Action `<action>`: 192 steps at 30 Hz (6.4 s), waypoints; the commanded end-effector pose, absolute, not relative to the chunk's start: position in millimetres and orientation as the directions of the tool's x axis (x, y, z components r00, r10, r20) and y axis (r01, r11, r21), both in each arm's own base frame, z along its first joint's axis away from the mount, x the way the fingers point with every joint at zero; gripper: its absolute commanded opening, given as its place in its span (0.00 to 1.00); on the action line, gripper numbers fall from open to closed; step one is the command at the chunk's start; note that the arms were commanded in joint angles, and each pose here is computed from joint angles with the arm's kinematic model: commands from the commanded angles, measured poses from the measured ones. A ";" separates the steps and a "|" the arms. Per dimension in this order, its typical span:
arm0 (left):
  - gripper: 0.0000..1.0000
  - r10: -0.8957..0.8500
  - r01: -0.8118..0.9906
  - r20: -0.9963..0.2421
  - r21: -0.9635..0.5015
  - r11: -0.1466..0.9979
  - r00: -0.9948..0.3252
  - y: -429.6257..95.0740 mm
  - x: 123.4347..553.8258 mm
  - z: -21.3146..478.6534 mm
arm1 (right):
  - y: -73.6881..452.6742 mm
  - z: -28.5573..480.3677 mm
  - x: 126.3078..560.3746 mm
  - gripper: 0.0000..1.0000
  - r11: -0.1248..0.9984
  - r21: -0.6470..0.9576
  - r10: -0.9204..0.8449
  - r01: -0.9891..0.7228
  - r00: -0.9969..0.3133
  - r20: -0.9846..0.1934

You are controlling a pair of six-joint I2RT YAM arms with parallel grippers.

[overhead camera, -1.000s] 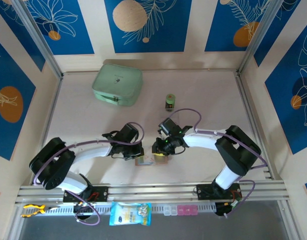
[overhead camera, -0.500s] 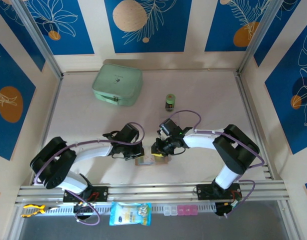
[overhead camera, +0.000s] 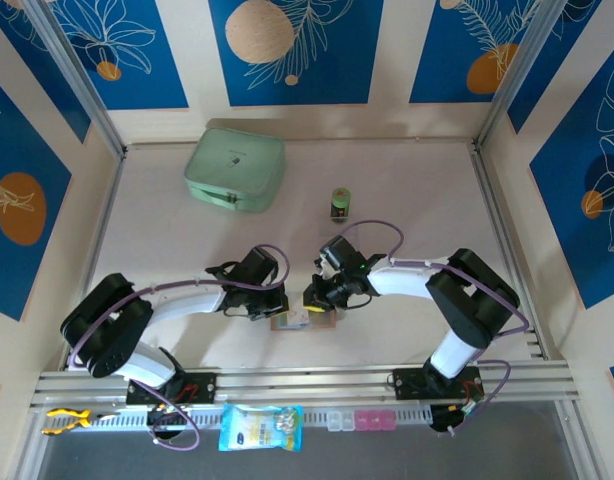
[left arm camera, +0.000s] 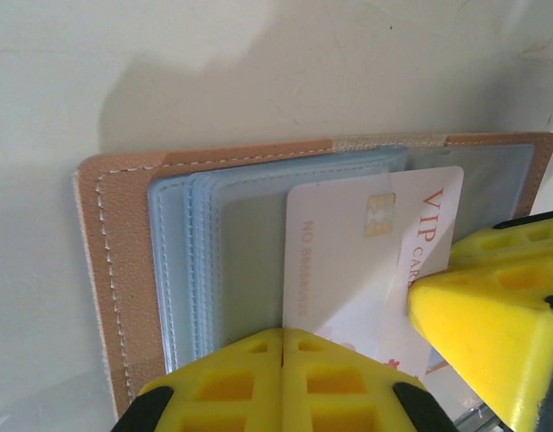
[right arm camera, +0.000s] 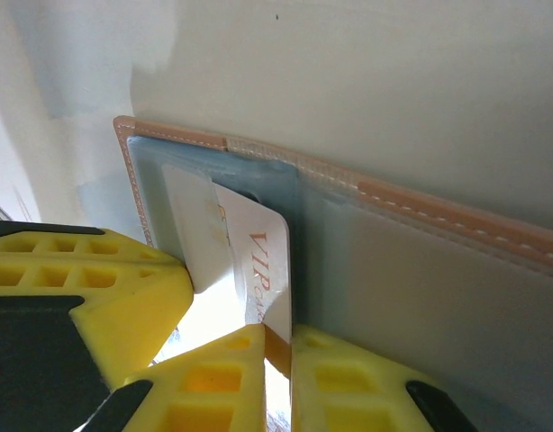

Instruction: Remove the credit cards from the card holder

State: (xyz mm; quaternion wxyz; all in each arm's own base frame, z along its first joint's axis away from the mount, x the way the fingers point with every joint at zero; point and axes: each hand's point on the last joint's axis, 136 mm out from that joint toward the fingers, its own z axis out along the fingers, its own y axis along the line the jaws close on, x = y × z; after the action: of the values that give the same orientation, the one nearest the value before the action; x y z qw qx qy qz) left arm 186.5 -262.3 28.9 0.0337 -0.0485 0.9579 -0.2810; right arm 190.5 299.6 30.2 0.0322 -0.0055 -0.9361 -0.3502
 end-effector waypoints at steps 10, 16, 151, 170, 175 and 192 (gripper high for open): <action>0.02 -0.129 -0.102 -0.024 -0.470 0.877 -0.991 -246.3 178.0 17.9 | 269.5 44.1 181.0 0.08 0.797 0.602 0.018 0.040 -0.999 0.043; 0.04 -0.135 -0.093 -0.046 -0.502 0.860 -0.990 -251.1 182.1 27.1 | 264.0 57.2 184.4 0.04 0.804 0.595 0.011 0.009 -1.000 0.000; 0.07 -0.173 -0.130 -0.030 -0.537 0.833 -0.984 -223.4 181.0 22.1 | 324.5 103.0 179.8 0.14 0.768 0.635 -0.116 -0.081 -0.993 0.013; 0.07 -0.185 -0.152 -0.009 -0.528 0.835 -0.983 -224.0 179.1 16.1 | 328.5 63.5 168.0 0.25 0.806 0.590 -0.129 -0.053 -0.988 0.086; 0.07 -0.192 -0.161 -0.017 -0.482 0.861 -0.981 -216.0 179.5 11.8 | 331.2 56.2 167.7 0.27 0.808 0.587 -0.140 -0.053 -0.985 0.104; 0.07 -0.194 -0.160 -0.025 -0.466 0.870 -0.981 -214.2 181.8 9.6 | 337.2 38.3 173.3 0.29 0.817 0.572 -0.162 -0.074 -0.981 0.104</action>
State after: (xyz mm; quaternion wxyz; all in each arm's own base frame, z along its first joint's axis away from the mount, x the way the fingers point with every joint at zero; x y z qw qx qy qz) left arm 183.3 -225.6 18.9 0.0401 -0.0808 0.9584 -0.2707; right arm 173.5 330.8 36.6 0.0722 0.0478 -0.9532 -0.2898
